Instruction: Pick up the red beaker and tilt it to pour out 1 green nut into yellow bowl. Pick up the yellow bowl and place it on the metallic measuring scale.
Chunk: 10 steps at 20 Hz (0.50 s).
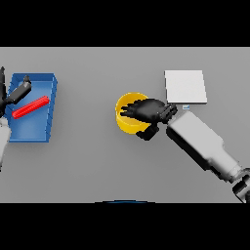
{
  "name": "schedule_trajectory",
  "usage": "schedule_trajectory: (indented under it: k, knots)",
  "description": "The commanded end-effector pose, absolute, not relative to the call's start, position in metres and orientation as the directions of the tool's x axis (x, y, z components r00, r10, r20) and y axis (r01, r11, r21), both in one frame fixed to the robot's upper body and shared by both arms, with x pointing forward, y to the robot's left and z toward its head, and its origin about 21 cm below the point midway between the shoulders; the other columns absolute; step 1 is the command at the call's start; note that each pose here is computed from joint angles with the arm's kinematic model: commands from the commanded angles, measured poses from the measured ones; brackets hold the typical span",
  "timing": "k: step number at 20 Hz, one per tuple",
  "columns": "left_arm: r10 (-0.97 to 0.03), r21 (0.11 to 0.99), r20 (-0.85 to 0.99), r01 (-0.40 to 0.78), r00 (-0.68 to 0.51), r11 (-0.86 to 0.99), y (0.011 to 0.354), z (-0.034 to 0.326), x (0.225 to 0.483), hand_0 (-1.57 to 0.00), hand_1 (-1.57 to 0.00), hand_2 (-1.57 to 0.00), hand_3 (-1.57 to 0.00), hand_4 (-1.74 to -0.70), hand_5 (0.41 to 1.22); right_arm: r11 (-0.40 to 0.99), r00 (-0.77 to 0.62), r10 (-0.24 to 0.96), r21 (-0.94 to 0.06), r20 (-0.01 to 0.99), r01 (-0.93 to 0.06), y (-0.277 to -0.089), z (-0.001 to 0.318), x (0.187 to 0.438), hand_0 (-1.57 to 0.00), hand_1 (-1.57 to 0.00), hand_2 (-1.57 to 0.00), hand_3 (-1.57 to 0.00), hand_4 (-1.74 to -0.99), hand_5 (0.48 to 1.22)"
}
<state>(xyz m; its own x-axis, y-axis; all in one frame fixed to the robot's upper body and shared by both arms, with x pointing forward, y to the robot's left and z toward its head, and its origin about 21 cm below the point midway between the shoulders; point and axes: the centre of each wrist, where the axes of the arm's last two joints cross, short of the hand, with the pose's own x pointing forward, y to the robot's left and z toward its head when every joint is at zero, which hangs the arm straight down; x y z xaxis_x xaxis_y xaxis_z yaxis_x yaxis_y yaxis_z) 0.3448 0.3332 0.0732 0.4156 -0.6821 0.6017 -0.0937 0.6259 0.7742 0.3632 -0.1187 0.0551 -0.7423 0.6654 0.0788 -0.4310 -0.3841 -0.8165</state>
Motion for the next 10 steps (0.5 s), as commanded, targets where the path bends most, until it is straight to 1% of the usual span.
schedule_trajectory:
  k: [1, 2, 4, 5, 6, 7, 8, 10]
  knots:
    - [-0.682, 0.777, 0.601, -0.104, 0.416, 0.621, 0.3347, 0.0758, 0.3457, 0.00, 0.00, 0.00, 0.00, -0.74, 0.697, -0.390, -0.740, 0.667, -0.806, 0.086, -0.445, -0.1188, 0.0533, 0.3627, 0.00, 0.00, -0.01, -0.05, -1.285, 0.753]
    - [-0.684, 0.778, 0.600, -0.104, 0.415, 0.620, 0.3345, 0.0762, 0.3452, 0.00, 0.00, 0.00, 0.00, -0.75, 0.699, -0.392, -0.735, 0.672, -0.799, 0.089, -0.455, -0.1198, 0.0519, 0.3621, 0.00, 0.00, -0.02, -0.07, -1.289, 0.758]
    - [-0.682, 0.776, 0.605, -0.110, 0.411, 0.622, 0.3330, 0.0766, 0.3468, 0.00, 0.00, 0.00, 0.00, -0.75, 0.701, -0.378, -0.707, 0.701, -0.791, 0.096, -0.482, -0.1146, 0.0502, 0.3623, -0.03, -0.04, -0.07, -0.14, -1.302, 0.805]
    - [-0.683, 0.776, 0.603, -0.106, 0.412, 0.622, 0.3318, 0.0731, 0.3473, 0.00, 0.00, 0.00, 0.00, -0.75, 0.701, -0.385, -0.707, 0.701, -0.786, 0.092, -0.484, -0.1125, 0.0467, 0.3592, -0.16, -0.14, -0.15, -0.18, -1.321, 0.839]
    - [-0.686, 0.776, 0.605, -0.105, 0.406, 0.622, 0.3332, 0.0764, 0.3461, 0.00, 0.00, 0.00, 0.00, -0.75, 0.700, -0.390, -0.719, 0.688, -0.784, 0.101, -0.484, -0.1172, 0.0449, 0.3596, -0.44, -0.42, -0.38, -0.24, -1.351, 0.915]
    - [-0.689, 0.776, 0.604, -0.100, 0.400, 0.622, 0.3343, 0.0775, 0.3459, 0.00, 0.00, 0.00, 0.00, -0.76, 0.703, -0.388, -0.728, 0.677, -0.787, 0.110, -0.480, -0.1166, 0.0467, 0.3592, -0.67, -0.65, -0.61, -0.31, -1.394, 0.976]
    - [-0.686, 0.778, 0.599, -0.098, 0.412, 0.621, 0.3329, 0.0759, 0.3470, 0.00, 0.00, 0.00, 0.00, -0.76, 0.704, -0.385, -0.728, 0.674, -0.782, 0.124, -0.490, -0.1190, 0.0469, 0.3601, -0.85, -0.84, -0.81, -0.40, -1.463, 1.025]
    - [-0.694, 0.783, 0.595, -0.095, 0.406, 0.615, 0.3309, 0.0778, 0.3485, 0.00, 0.00, 0.00, 0.00, -0.76, 0.701, -0.392, -0.726, 0.675, -0.769, 0.133, -0.505, -0.1209, 0.0489, 0.3611, -1.11, -1.10, -1.08, -0.71, -1.557, 1.096]
